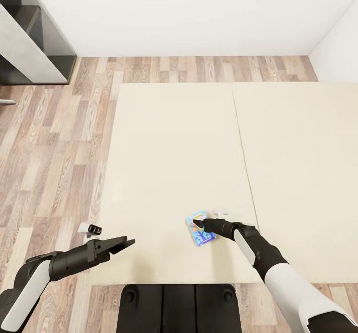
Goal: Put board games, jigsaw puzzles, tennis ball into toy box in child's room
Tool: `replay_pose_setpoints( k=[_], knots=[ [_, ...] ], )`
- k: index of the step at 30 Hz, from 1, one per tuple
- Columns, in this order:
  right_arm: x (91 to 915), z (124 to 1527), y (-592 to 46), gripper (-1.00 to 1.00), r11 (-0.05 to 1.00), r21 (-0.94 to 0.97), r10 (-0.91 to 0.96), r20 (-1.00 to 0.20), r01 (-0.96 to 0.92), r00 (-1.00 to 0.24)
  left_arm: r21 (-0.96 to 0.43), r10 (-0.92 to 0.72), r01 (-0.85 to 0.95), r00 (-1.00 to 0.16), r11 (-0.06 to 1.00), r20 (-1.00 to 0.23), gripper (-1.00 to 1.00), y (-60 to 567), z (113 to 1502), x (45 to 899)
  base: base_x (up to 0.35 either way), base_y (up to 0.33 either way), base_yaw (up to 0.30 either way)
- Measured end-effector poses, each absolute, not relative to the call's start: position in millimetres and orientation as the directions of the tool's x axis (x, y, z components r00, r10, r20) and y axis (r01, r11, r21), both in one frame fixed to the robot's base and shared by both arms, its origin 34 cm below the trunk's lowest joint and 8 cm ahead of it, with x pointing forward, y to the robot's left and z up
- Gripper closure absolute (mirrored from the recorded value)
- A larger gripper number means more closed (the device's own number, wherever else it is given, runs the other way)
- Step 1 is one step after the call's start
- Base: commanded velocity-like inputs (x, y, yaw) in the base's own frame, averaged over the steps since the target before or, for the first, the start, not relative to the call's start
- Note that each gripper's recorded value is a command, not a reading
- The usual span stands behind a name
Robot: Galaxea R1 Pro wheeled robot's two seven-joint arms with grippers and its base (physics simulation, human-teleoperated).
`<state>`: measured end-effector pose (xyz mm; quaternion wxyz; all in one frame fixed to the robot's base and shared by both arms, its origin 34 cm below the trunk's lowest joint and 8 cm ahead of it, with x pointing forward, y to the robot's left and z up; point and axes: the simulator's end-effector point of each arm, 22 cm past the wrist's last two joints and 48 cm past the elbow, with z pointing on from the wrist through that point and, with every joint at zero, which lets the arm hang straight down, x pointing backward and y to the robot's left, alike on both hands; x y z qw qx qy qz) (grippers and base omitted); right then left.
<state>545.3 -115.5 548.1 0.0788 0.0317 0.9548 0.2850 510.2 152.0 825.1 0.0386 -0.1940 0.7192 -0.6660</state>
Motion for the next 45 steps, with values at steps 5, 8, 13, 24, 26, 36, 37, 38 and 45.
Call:
replay_pose_setpoints(
  k=[5,8,13,24,26,36,37,38,45],
  knots=[
    [545,548,-115,-1.00,0.836,0.549,0.105,-0.132,0.015,-0.986,-0.973,-0.331,-0.227,-0.922,0.037,0.203,-1.00,152,825,510,0.000,0.011,0.000],
    [545,548,-115,-1.00,0.836,0.549,0.105,-0.132,0.015,-0.986,-0.973,-0.331,-0.228,-0.922,0.038,0.203,-1.00,152,825,510,0.000,0.079,0.000],
    [545,548,-115,-1.00,0.835,0.549,0.105,-0.133,0.015,-0.986,-0.973,-0.331,-0.227,-0.922,0.038,0.203,-1.00,152,825,510,0.000,0.158,0.000],
    [545,548,-115,-1.00,0.835,0.549,0.104,-0.132,0.015,-0.986,-0.973,-0.331,-0.227,-0.922,0.038,0.202,-1.00,152,825,510,0.000,0.057,0.000],
    [545,548,-115,-1.00,0.835,0.549,0.104,-0.132,0.015,-0.986,-0.973,-0.331,-0.227,-0.922,0.038,0.203,-1.00,152,825,510,0.000,0.007,0.000],
    [542,546,-120,-1.00,0.839,0.544,0.102,-0.121,0.020,-0.987,-0.973,-0.331,-0.227,-0.922,0.037,0.203,-1.00,152,825,510,0.000,0.001,0.000],
    [541,546,-121,-1.00,0.840,0.543,0.102,-0.120,0.020,-0.988,-0.973,-0.331,-0.227,-0.922,0.037,0.203,-1.00,152,825,510,0.000,0.000,0.000],
    [539,545,-123,-1.00,0.841,0.541,0.101,-0.117,0.022,-0.988,-0.973,-0.331,-0.227,-0.922,0.037,0.203,-1.00,152,825,510,0.000,0.000,0.000],
    [535,544,-127,-1.00,0.843,0.537,0.100,-0.110,0.026,-0.989,-0.973,-0.331,-0.227,-0.922,0.036,0.203,-1.00,152,825,510,0.000,0.000,0.000]
  ],
)
